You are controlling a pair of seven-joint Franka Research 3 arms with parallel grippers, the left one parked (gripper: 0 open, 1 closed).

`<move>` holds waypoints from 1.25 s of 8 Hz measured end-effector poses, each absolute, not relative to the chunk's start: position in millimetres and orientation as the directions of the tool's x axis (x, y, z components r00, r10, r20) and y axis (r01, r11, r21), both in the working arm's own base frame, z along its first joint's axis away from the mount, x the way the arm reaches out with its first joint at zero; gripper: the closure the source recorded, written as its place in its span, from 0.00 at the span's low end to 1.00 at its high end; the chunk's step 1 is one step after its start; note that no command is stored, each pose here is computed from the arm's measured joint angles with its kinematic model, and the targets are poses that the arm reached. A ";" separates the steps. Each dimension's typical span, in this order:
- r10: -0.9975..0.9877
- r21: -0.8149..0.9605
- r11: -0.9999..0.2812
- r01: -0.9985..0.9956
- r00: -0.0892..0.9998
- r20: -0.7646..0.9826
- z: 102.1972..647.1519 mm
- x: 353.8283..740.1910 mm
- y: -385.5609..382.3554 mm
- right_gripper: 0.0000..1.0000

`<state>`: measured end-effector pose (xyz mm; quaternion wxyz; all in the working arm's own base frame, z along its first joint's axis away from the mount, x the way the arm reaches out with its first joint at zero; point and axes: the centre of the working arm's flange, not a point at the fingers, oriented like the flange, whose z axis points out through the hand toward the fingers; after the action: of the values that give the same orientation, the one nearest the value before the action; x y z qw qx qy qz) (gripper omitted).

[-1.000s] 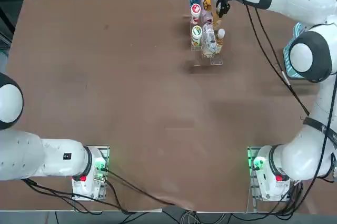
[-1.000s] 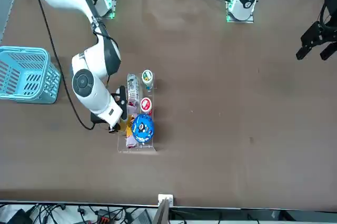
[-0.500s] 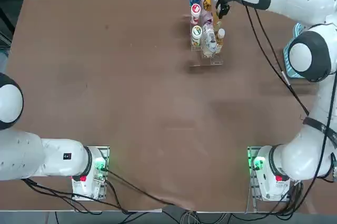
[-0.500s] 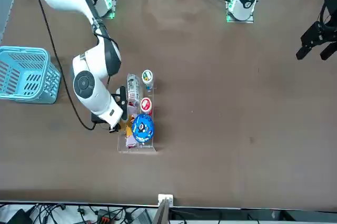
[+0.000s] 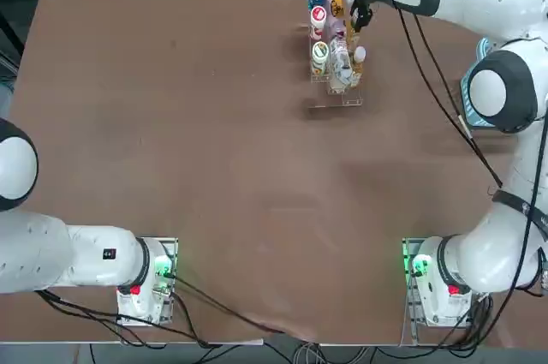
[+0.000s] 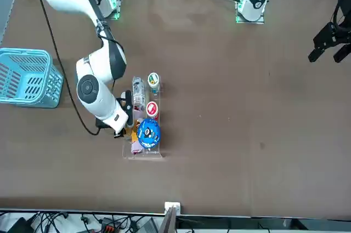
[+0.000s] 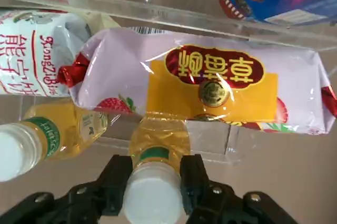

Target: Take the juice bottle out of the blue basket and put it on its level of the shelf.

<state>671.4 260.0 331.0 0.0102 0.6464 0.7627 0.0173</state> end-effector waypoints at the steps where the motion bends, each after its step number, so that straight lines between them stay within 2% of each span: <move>1: 0.989 0.034 0.147 0.989 -0.148 0.007 327.0 671.4 260.0 0.46; 6: 0.991 0.010 0.135 0.991 -0.135 0.007 309.7 670.3 263.4 0.44; 8: 0.991 0.013 0.132 0.991 -0.132 0.007 310.9 671.4 262.3 0.29; 10: 0.994 0.011 0.111 0.994 -0.111 0.012 316.6 676.0 254.8 0.00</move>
<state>676.0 254.8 316.6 -0.0007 0.6668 0.7452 0.0082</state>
